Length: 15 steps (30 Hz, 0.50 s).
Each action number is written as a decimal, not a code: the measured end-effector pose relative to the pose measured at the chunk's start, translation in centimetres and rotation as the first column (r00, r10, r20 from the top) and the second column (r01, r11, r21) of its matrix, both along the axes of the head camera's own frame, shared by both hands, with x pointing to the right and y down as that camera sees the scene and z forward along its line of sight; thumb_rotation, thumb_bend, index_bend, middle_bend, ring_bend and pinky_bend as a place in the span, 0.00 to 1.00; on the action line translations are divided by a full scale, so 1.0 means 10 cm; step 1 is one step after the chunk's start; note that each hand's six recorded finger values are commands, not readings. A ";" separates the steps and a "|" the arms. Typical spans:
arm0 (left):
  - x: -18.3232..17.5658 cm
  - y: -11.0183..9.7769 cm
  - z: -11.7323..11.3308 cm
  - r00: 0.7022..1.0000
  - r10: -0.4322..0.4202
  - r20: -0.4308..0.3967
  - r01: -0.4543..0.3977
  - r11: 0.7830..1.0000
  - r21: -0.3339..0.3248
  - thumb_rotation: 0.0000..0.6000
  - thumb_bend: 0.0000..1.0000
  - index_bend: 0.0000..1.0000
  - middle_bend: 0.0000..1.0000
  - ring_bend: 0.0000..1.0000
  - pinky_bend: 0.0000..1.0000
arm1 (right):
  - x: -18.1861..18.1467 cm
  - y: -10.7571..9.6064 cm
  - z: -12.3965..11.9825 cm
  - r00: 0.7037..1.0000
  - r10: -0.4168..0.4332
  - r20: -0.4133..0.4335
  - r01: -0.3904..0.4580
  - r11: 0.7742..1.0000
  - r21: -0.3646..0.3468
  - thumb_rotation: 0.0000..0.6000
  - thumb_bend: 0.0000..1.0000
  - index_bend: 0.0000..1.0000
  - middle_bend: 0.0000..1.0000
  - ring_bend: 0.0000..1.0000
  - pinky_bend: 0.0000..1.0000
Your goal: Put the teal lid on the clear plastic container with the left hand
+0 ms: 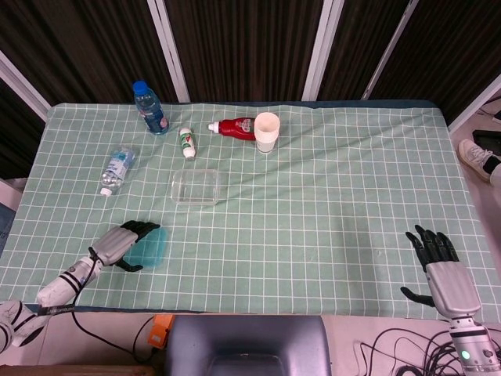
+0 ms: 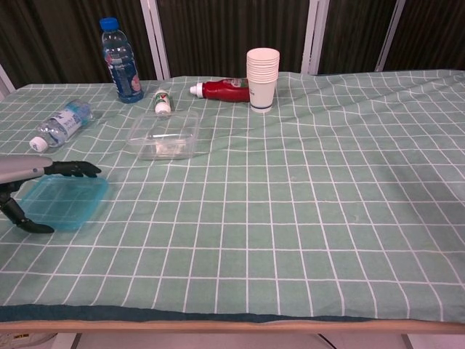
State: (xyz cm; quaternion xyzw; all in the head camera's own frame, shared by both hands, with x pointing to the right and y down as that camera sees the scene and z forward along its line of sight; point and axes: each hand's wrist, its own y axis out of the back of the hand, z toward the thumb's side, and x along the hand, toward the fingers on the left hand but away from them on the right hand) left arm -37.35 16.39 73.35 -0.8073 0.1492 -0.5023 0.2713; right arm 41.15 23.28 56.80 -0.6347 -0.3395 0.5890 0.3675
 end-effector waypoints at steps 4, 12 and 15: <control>0.02 -0.04 -0.08 1.000 -0.003 -0.016 0.003 1.000 0.021 1.00 0.23 0.08 0.63 0.59 0.56 | 0.00 0.00 0.00 1.000 -0.001 0.002 0.001 1.000 0.000 1.00 0.12 0.00 0.00 0.00 0.00; 0.25 -0.35 -0.49 0.998 -0.043 -0.049 0.048 0.995 0.093 1.00 0.24 0.04 0.64 0.60 0.56 | 0.01 -0.01 -0.02 1.000 -0.001 0.021 0.001 1.000 -0.008 1.00 0.12 0.00 0.00 0.00 0.00; 0.40 -0.51 -0.65 0.994 -0.096 -0.046 0.101 0.988 0.119 1.00 0.26 0.02 0.65 0.61 0.55 | 0.01 -0.01 -0.02 1.000 -0.004 0.028 0.004 1.000 -0.014 1.00 0.12 0.00 0.00 0.00 0.00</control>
